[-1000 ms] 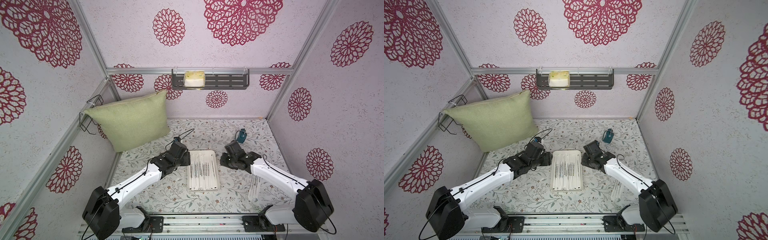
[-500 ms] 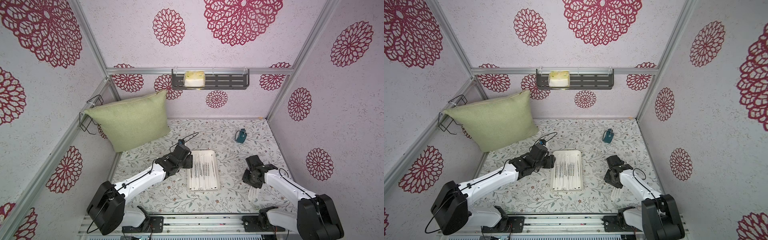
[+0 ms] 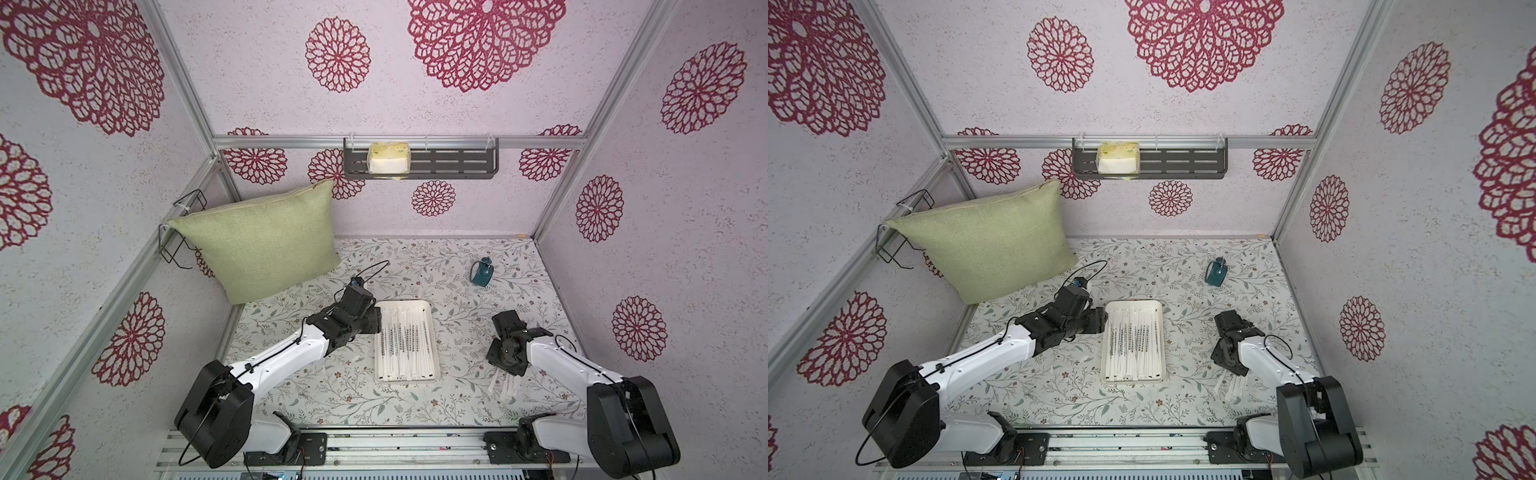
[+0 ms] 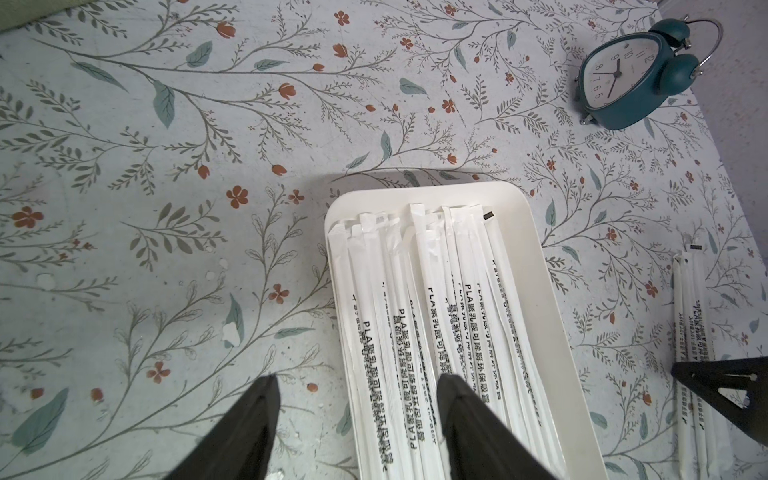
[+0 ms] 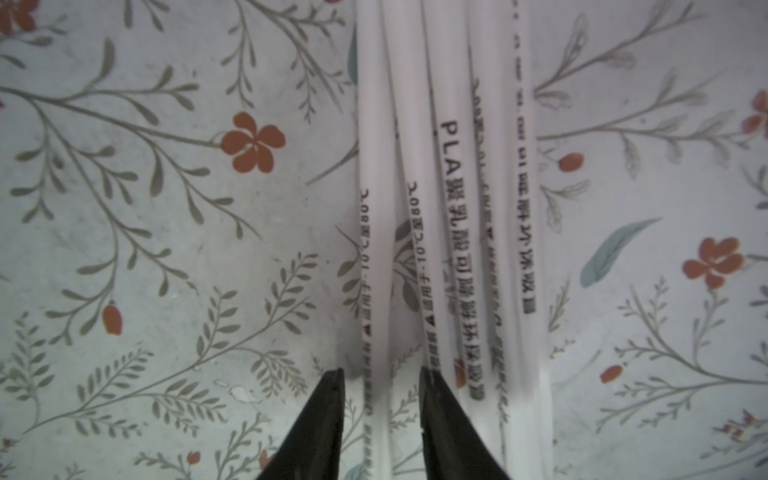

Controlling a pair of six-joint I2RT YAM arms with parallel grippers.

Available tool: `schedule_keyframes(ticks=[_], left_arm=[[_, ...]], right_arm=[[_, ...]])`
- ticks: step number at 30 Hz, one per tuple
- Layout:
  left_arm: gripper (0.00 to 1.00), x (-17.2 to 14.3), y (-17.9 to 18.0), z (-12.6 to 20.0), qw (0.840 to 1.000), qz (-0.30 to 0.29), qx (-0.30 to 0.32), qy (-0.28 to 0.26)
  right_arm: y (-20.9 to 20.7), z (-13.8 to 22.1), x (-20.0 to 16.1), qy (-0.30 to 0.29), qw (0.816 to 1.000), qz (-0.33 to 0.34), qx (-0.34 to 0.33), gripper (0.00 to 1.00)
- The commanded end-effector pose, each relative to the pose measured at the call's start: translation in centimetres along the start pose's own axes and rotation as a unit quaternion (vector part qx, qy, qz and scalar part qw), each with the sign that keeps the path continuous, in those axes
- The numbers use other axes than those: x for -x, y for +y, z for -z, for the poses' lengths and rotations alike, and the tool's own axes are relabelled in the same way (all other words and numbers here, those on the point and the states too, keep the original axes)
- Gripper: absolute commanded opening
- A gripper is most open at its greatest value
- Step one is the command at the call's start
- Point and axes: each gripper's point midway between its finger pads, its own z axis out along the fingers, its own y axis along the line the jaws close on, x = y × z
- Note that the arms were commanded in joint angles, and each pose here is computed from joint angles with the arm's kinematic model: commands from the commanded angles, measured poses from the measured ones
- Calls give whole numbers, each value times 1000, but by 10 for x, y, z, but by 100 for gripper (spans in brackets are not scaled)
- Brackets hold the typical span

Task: Put the straws into the storage box
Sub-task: Pick up the straw from the center of the board, then place the straw in the storage box.

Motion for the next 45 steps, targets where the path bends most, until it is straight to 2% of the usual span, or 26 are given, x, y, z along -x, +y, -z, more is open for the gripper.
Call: schedule_keyframes(ticks=[1, 5, 8, 13, 18, 21, 24, 29, 35, 40, 45], left_arm=[[67, 1, 0, -2, 1000, 3, -7, -5], [67, 1, 4, 0, 1000, 7, -1, -7], [67, 0, 10, 1, 1000, 16, 7, -9], [66, -8, 40, 3, 997, 63, 47, 4], [66, -12, 64, 18, 992, 109, 65, 0], [66, -12, 70, 26, 990, 121, 65, -7], [66, -14, 74, 32, 989, 127, 69, -8], [66, -17, 73, 35, 989, 137, 58, -14], [66, -22, 73, 36, 989, 136, 55, -7], [66, -25, 73, 36, 989, 138, 51, -5], [66, -21, 72, 38, 990, 134, 50, -13]], right_arm=[[3, -4, -1, 1, 1000, 3, 11, 28], [22, 3, -3, -2, 999, 32, 33, 18], [49, 18, -3, -13, 996, 67, 52, 14], [133, 66, -10, -37, 982, 129, 136, 11], [232, 121, -44, -42, 953, 175, 242, 11], [278, 131, -71, -35, 938, 182, 294, 11], [305, 128, -90, -14, 930, 178, 321, 11], [317, 105, -117, 25, 927, 194, 321, 11], [316, 83, -124, 35, 934, 197, 296, 12], [315, 72, -127, 47, 938, 199, 281, 19], [314, 91, -114, 27, 939, 197, 281, 30]])
